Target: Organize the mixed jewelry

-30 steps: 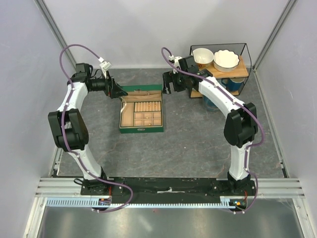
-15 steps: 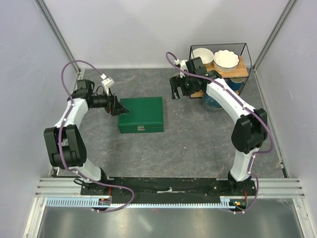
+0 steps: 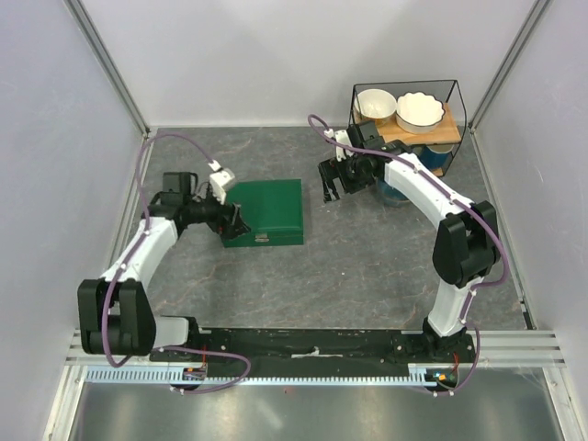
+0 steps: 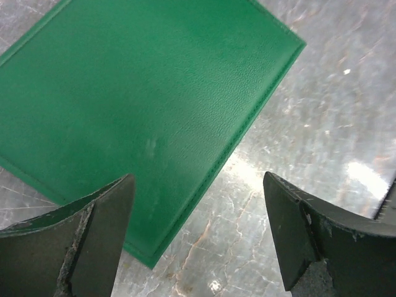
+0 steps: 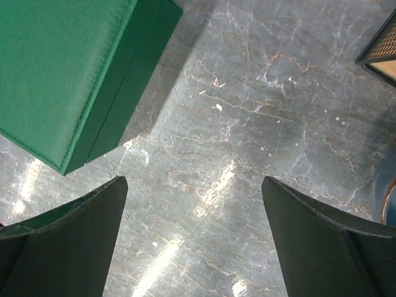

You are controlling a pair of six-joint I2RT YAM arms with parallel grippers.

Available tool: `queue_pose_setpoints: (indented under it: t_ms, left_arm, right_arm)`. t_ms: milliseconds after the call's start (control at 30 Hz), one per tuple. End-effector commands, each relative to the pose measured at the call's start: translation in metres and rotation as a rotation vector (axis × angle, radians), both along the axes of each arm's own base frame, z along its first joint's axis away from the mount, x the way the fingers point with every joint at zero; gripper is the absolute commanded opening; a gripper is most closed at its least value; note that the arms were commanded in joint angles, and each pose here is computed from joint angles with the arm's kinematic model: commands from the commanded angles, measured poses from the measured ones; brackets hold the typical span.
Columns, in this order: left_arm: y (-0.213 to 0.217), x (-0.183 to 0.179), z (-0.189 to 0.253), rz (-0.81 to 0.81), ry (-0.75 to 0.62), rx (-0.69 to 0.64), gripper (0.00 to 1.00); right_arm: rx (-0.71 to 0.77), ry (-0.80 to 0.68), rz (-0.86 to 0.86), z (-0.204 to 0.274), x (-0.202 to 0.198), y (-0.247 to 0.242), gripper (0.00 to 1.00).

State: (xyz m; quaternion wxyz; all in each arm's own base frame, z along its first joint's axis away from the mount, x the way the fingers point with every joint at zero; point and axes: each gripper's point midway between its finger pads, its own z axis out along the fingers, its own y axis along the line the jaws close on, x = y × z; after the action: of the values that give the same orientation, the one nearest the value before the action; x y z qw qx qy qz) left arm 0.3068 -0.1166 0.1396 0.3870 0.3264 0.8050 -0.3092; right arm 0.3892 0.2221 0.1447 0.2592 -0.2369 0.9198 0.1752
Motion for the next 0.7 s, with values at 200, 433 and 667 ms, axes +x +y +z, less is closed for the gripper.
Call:
queue_pose_setpoints:
  t_ms: [200,433,667]
  left_arm:
    - [-0.013,0.047,-0.004,0.163,-0.139,0.232,0.88]
    - [-0.018,0.055,-0.032,0.186,-0.122,0.358,0.88]
    - [-0.025,0.034,-0.075,0.138,-0.077,0.492,0.87]
  right_arm:
    - [0.052,-0.051,0.047,0.022,-0.008,0.005,0.98]
    - [0.052,-0.046,0.051,0.020,-0.012,0.003,0.98]
    - [0.055,-0.039,0.054,0.018,-0.011,0.005,0.98]
